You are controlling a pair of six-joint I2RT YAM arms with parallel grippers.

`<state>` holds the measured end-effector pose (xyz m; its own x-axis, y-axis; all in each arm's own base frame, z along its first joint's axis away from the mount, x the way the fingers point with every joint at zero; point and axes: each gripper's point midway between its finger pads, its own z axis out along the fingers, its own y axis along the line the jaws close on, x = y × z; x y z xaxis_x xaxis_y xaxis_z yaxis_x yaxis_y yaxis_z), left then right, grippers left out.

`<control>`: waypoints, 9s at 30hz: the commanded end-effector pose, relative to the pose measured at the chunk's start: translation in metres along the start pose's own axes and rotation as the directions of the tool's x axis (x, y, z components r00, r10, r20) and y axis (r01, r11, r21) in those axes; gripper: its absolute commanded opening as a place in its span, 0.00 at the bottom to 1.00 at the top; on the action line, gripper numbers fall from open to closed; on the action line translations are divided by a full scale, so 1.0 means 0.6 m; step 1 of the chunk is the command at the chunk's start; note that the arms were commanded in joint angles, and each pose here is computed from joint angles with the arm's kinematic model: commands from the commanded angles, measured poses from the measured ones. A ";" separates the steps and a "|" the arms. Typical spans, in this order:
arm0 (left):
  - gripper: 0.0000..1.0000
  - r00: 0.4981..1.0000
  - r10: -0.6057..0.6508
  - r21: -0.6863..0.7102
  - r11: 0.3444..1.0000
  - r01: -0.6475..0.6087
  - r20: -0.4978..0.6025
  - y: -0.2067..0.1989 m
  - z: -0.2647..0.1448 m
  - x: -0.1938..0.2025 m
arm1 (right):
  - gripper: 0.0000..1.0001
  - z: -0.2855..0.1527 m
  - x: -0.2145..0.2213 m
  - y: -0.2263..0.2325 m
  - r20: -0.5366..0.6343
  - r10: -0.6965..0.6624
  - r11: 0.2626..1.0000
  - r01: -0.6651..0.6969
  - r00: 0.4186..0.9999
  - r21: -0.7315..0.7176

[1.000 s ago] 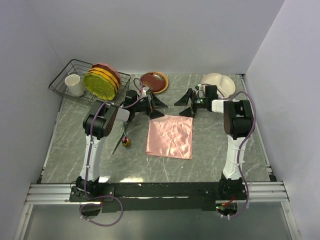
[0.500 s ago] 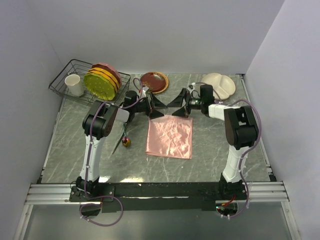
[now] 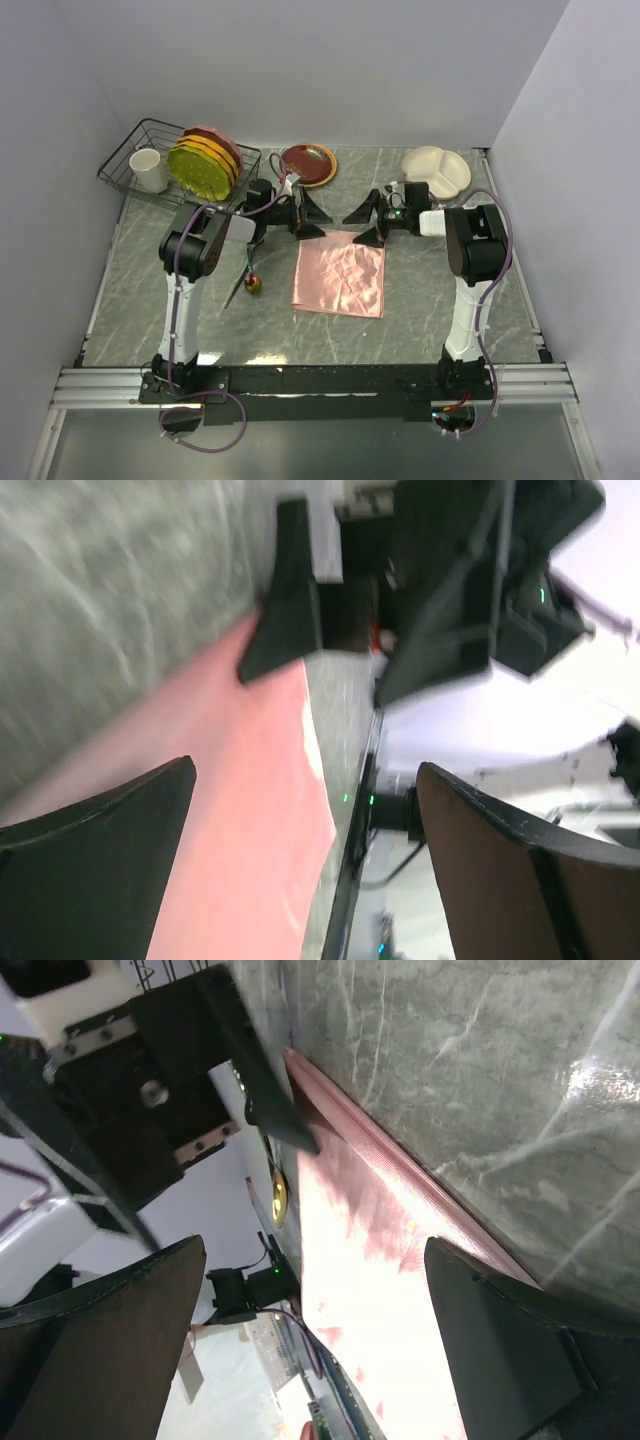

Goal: Fold the napkin into a case and place the utensils inside
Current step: Smooth out the square-folded napkin at the center of the board, then rotate the square-folded napkin at the center of the board.

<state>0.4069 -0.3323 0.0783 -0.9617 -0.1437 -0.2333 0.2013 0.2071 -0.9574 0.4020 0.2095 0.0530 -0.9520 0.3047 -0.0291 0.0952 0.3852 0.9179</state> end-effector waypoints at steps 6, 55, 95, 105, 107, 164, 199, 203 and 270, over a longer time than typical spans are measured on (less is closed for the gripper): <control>0.99 0.978 0.128 0.086 0.990 -0.115 -0.166 -0.103 -0.070 0.124 | 1.00 -0.005 -0.013 -0.071 0.057 -0.013 0.986 0.004 0.998 0.166; 0.99 0.971 0.119 0.090 0.991 -0.103 -0.206 -0.112 -0.090 0.308 | 1.00 -0.062 0.278 0.024 -0.243 -0.112 0.987 0.135 0.964 0.083; 0.99 0.956 0.033 0.083 0.997 -0.009 -0.292 -0.067 -0.107 0.340 | 0.98 -0.079 0.273 -0.129 -0.315 -0.019 0.928 0.134 0.949 0.348; 0.99 0.962 0.126 0.139 0.986 -0.094 -0.241 -0.117 -0.084 0.286 | 0.98 -0.079 0.272 -0.116 -0.316 -0.025 0.936 0.133 0.948 0.326; 0.99 0.967 0.069 0.127 0.991 -0.038 -0.244 -0.097 -0.079 0.288 | 0.98 -0.079 0.273 -0.115 -0.317 -0.023 0.937 0.131 0.948 0.323; 0.99 0.989 0.043 0.106 0.994 -0.027 -0.145 -0.083 -0.027 0.160 | 0.99 -0.077 0.266 -0.110 -0.307 -0.030 0.932 0.137 0.951 0.336; 0.44 0.169 0.738 0.181 0.370 -0.911 -0.653 -0.053 -0.184 0.346 | 0.99 -0.078 -0.038 0.045 -0.102 -0.571 0.733 0.562 0.814 0.384; 0.32 0.167 0.709 0.186 0.391 -0.901 -0.685 -0.027 -0.172 0.390 | 1.00 -0.067 -0.035 0.019 -0.116 -0.555 0.738 0.552 0.823 0.387; 0.57 0.534 0.626 -0.311 0.437 -0.844 -0.568 0.066 -0.246 0.169 | 1.00 -0.141 0.254 -0.072 -0.307 -0.137 0.914 0.240 0.942 0.328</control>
<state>0.2862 -0.2034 0.0258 -0.5056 0.6143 -0.6058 0.8360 0.5223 -0.1682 0.2427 0.1712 0.0432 -0.9954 -0.0454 -0.0849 -0.0930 0.6819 0.7256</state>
